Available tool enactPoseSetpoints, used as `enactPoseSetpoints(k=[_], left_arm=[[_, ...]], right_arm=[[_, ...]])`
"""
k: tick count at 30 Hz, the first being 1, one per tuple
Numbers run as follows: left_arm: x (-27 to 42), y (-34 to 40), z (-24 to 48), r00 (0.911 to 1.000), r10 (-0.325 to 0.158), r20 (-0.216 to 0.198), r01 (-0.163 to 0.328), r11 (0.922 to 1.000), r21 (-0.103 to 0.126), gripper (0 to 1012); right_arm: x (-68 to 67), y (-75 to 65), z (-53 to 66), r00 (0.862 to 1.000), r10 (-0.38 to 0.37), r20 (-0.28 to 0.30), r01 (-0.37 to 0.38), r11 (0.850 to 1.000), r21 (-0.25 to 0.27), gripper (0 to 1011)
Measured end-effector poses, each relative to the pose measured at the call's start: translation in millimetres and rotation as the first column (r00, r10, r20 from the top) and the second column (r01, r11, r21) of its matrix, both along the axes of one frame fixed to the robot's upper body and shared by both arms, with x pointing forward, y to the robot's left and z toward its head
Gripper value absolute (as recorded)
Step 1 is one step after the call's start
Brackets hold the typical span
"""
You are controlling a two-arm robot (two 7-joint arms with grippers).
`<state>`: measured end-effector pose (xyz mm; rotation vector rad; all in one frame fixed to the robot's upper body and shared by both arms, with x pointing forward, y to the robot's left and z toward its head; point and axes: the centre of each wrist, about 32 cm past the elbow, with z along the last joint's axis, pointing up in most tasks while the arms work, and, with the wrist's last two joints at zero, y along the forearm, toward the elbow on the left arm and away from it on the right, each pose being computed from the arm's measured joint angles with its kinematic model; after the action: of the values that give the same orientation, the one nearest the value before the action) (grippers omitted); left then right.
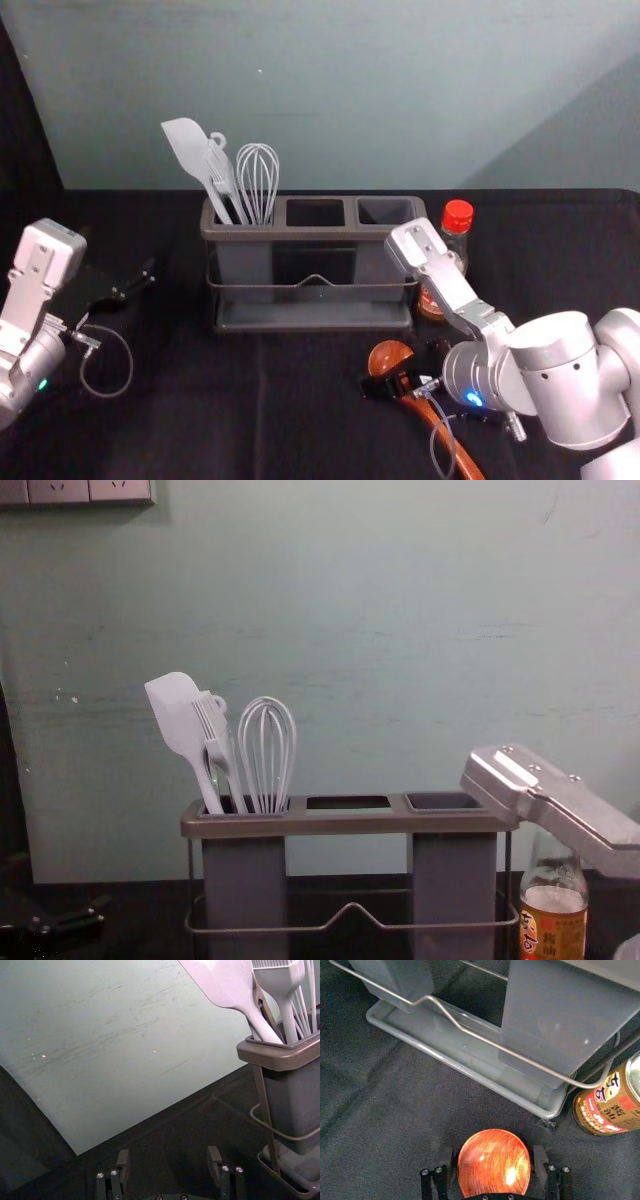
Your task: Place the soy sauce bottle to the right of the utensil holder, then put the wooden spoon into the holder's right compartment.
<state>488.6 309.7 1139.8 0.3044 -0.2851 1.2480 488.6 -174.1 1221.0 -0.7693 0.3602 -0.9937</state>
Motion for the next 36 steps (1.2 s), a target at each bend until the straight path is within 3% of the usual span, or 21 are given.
enactPoseSetpoints(k=[16, 24, 26, 32, 36], left_arm=[[0.0, 0.0, 0.0, 1.0, 0.0, 0.0, 0.0, 1.0, 0.0, 1011], [0.0, 0.0, 0.0, 1.0, 0.0, 0.0, 0.0, 1.0, 0.0, 1012], [0.0, 0.0, 0.0, 1.0, 0.0, 0.0, 0.0, 1.0, 0.0, 1011], [0.0, 0.0, 0.0, 1.0, 0.0, 0.0, 0.0, 1.0, 0.0, 1012], [0.0, 0.0, 0.0, 1.0, 0.0, 0.0, 0.0, 1.0, 0.0, 1011]], right_arm=[[3.1, -0.2, -1.3, 1.0, 0.004, 0.003, -0.004, 1.0, 0.003, 998], [2.9, -1.1, -1.6, 1.0, 0.0, 0.006, 0.0, 1.0, 0.002, 837], [2.2, -1.4, -1.0, 1.0, -0.001, 0.006, 0.001, 1.0, 0.003, 836], [-7.6, -2.2, 8.5, 1.0, 0.01, 0.028, -0.011, 1.0, 0.015, 837], [-19.4, -1.9, 20.8, 0.997, 0.032, 0.064, -0.034, 0.999, 0.02, 836]])
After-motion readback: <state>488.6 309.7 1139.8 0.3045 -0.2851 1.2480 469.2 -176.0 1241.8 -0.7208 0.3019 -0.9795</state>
